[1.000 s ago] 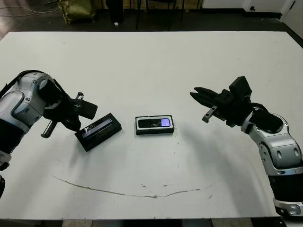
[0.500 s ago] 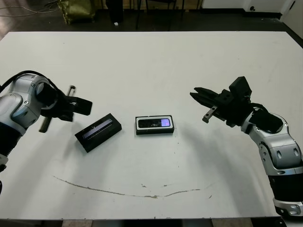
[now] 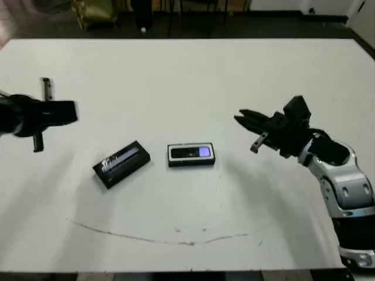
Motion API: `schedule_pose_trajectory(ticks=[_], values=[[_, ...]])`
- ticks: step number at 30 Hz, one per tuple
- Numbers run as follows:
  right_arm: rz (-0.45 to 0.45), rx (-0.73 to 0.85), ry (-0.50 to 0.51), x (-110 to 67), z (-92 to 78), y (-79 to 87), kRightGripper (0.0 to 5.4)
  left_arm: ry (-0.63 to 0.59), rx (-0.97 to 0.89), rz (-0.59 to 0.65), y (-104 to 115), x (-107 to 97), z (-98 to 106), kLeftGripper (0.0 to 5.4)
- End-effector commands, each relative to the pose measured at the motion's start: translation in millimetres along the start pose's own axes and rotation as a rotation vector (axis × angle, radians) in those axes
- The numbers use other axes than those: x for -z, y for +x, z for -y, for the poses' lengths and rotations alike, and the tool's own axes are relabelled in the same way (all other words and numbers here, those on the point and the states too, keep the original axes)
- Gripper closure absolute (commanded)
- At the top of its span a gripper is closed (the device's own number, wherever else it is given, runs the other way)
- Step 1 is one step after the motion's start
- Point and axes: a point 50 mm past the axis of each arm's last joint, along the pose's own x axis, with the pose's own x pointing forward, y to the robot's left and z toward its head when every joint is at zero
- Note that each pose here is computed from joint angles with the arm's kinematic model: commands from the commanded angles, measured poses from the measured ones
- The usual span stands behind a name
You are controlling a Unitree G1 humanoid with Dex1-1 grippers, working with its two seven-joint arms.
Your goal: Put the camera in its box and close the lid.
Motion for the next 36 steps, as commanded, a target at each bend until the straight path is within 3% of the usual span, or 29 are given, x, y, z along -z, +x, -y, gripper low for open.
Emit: schedule_pose_trajectory(ticks=[1,4,8,14,20,29,36], values=[[-0.047,0.000,0.019,8.5,-0.9,-2.3,5.39,-0.280,-0.131,0.149,-10,3,21,5.40],[-0.050,0.001,0.022,8.7,-1.5,-1.9,5.39,-0.413,-0.211,0.204,-17,-5,34,5.40],[-0.036,-0.004,0.024,9.5,-2.0,-1.6,5.40,-0.468,-0.174,0.180,-26,-18,46,5.02],[-0.045,0.000,0.012,9.2,-2.4,-2.4,5.40,-0.425,-0.064,0.161,-22,-15,66,3.58],[-0.039,-0.001,0.026,11.0,-1.9,-2.4,5.40,-0.471,-0.016,0.169,-18,-6,90,2.18],[-0.017,-0.020,0.038,14.9,-1.0,-1.6,5.40,-0.520,0.154,0.162,-19,-2,103,0.01],[-0.032,-0.017,0.040,15.5,-0.9,-1.8,5.40,-0.546,0.247,0.232,-5,11,106,0.01]])
